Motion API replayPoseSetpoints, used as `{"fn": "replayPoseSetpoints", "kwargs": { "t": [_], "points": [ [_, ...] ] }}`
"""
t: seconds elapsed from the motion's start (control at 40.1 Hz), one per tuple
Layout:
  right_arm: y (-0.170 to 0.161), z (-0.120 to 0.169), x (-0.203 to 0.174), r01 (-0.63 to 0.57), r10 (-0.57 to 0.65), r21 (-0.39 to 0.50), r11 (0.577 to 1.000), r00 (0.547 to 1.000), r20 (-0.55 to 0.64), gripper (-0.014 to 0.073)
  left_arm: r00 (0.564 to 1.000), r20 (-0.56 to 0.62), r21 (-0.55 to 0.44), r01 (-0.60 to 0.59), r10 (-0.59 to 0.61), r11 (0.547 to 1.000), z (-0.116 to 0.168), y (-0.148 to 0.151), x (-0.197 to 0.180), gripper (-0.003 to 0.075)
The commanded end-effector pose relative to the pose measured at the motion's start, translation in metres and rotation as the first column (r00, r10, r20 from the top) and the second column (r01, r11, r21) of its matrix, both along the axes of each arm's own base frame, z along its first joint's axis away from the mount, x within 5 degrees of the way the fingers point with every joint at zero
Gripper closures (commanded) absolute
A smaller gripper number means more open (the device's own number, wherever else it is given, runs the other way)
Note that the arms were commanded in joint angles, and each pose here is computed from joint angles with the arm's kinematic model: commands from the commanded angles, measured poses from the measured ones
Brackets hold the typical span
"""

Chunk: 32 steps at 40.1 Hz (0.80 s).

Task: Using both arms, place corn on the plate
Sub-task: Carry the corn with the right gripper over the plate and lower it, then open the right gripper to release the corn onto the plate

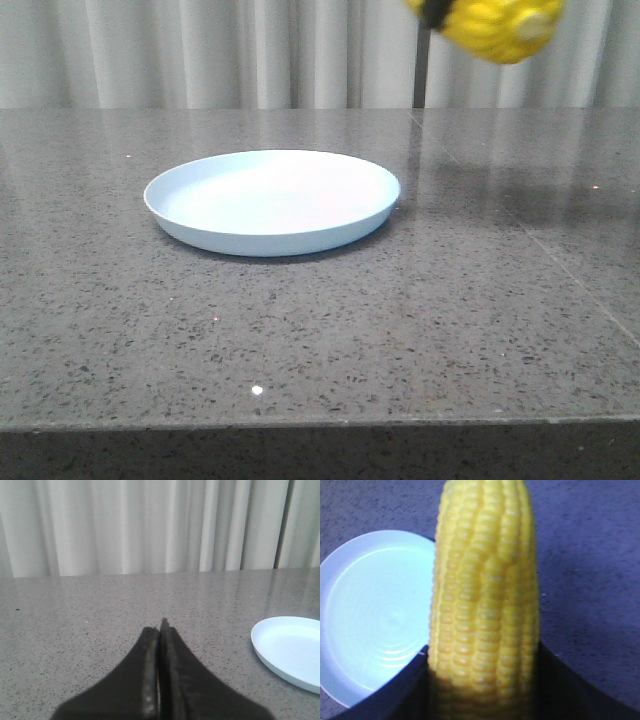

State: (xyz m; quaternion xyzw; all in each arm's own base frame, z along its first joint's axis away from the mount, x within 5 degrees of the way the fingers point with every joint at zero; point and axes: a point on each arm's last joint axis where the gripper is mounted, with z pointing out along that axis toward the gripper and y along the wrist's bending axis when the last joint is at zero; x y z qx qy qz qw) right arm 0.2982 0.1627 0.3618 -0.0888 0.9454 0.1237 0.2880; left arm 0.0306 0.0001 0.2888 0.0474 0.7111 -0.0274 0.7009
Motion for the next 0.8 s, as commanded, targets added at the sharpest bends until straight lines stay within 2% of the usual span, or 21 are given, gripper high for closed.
{"fn": "replayPoseSetpoints", "kwargs": {
  "t": [0.0, 0.175, 0.374, 0.499, 0.649, 0.774],
  "points": [
    [0.028, 0.014, -0.006, -0.015, 0.013, 0.03, 0.999, 0.997, 0.074, 0.04, 0.995, 0.098, -0.015, 0.008, -0.007, 1.0, 0.015, -0.001, -0.001, 0.0741],
    [0.076, -0.009, -0.004, -0.034, 0.033, 0.068, 0.997, 0.999, 0.019, 0.04, 0.995, 0.098, -0.015, 0.008, -0.007, 1.0, 0.015, -0.001, -0.001, 0.0741],
    [0.091, -0.033, 0.005, -0.005, 0.007, 0.066, 0.998, 0.999, -0.034, 0.0377, 0.995, 0.098, -0.015, 0.008, -0.007, 1.0, 0.015, -0.001, -0.001, 0.0741],
    [0.093, -0.039, 0.006, -0.003, 0.006, 0.061, 0.998, 0.999, -0.054, 0.0279, 0.995, 0.098, -0.015, 0.008, -0.007, 1.0, 0.015, -0.001, -0.001, 0.0741],
    [0.095, -0.043, 0.006, 0.001, 0.004, 0.065, 0.998, 0.997, -0.082, 0.0092, 0.995, 0.098, -0.015, 0.008, -0.007, 1.0, 0.015, -0.001, -0.001, 0.0741],
    [0.095, -0.043, 0.005, 0.003, 0.004, 0.074, 0.997, 0.996, -0.091, 0.0013, 0.995, 0.098, -0.015, 0.008, -0.007, 1.0, 0.015, -0.001, -0.001, 0.0741]
  ]
}}
